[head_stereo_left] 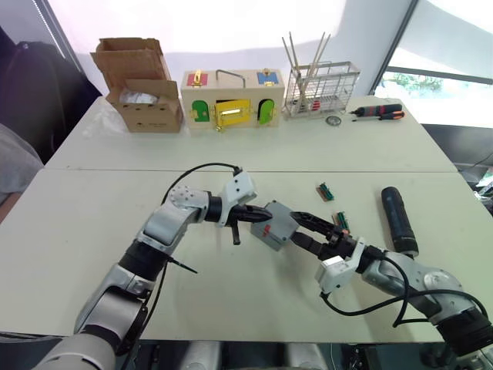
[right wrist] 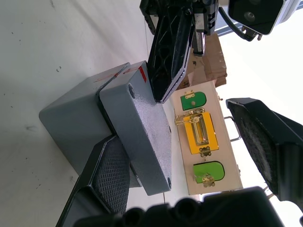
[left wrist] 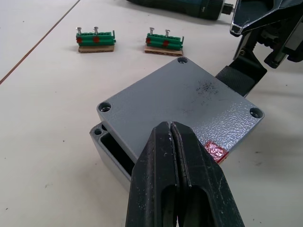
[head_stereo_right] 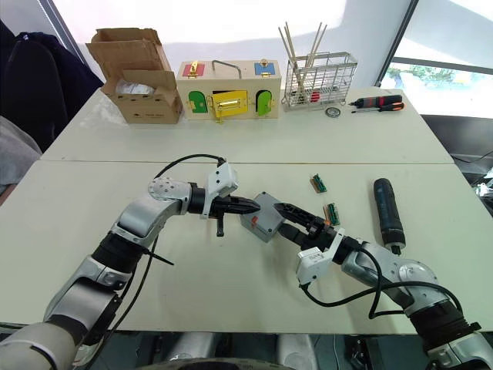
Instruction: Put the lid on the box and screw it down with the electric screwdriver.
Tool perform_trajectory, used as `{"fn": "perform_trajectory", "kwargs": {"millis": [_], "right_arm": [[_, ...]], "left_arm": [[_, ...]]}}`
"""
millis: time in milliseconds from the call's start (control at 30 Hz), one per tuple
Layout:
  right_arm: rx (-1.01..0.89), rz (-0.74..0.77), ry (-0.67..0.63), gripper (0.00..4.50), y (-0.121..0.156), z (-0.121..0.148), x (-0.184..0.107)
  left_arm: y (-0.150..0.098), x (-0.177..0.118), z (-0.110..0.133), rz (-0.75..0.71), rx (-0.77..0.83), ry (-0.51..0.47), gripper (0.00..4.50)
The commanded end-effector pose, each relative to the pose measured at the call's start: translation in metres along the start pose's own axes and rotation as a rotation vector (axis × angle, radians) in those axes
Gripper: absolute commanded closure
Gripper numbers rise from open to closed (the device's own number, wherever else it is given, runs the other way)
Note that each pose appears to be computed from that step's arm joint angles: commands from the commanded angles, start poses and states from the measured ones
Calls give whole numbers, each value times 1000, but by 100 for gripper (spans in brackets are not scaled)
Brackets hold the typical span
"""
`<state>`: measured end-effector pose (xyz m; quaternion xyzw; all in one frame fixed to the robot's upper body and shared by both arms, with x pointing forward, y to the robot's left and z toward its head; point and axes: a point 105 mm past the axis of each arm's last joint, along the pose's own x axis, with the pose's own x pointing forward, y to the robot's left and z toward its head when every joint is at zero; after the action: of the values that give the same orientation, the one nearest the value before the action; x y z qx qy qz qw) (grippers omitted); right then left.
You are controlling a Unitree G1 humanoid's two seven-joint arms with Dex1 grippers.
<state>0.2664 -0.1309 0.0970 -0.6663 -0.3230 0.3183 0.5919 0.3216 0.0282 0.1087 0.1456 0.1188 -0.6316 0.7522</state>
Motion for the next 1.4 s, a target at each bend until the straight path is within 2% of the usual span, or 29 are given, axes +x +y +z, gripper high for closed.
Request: {"fn": "perform_trajectory", "kwargs": {"millis": [33, 133, 200, 267, 333, 433, 467, 667, 933, 1100, 1400], "right_arm": [[29, 102, 2, 63, 21, 2, -5], [30, 105, 3, 63, 22, 2, -5], [29, 108, 6, 128, 23, 1, -5], [29, 114, 4, 170, 24, 2, -5], [29, 117, 1, 244, 25, 3, -4], [29, 120, -3, 396, 26, 5, -4], [29, 120, -5, 434, 27, 6, -4], [19, 102, 0, 435, 24, 7, -2], [-56, 2, 5, 435, 3, 3, 0], [-55, -2, -7, 435, 3, 3, 5], [-63, -19, -18, 435, -1, 0, 10]], "left_arm": [[0, -2, -43, 28, -101, 136, 450], [-1, -1, -43, 28, -99, 138, 450], [-2, -1, -43, 25, -99, 135, 450], [-2, -1, -42, 22, -98, 133, 450], [-2, 0, -41, 20, -97, 129, 450], [-3, 0, -39, 19, -95, 124, 450], [-3, 0, -38, 18, -94, 120, 450], [-3, -6, -20, 5, -99, 49, 450], [9, -29, 23, 19, -173, -141, 450], [23, -39, 21, 89, -187, -140, 450], [25, -40, 30, 101, -195, -186, 450]]}}
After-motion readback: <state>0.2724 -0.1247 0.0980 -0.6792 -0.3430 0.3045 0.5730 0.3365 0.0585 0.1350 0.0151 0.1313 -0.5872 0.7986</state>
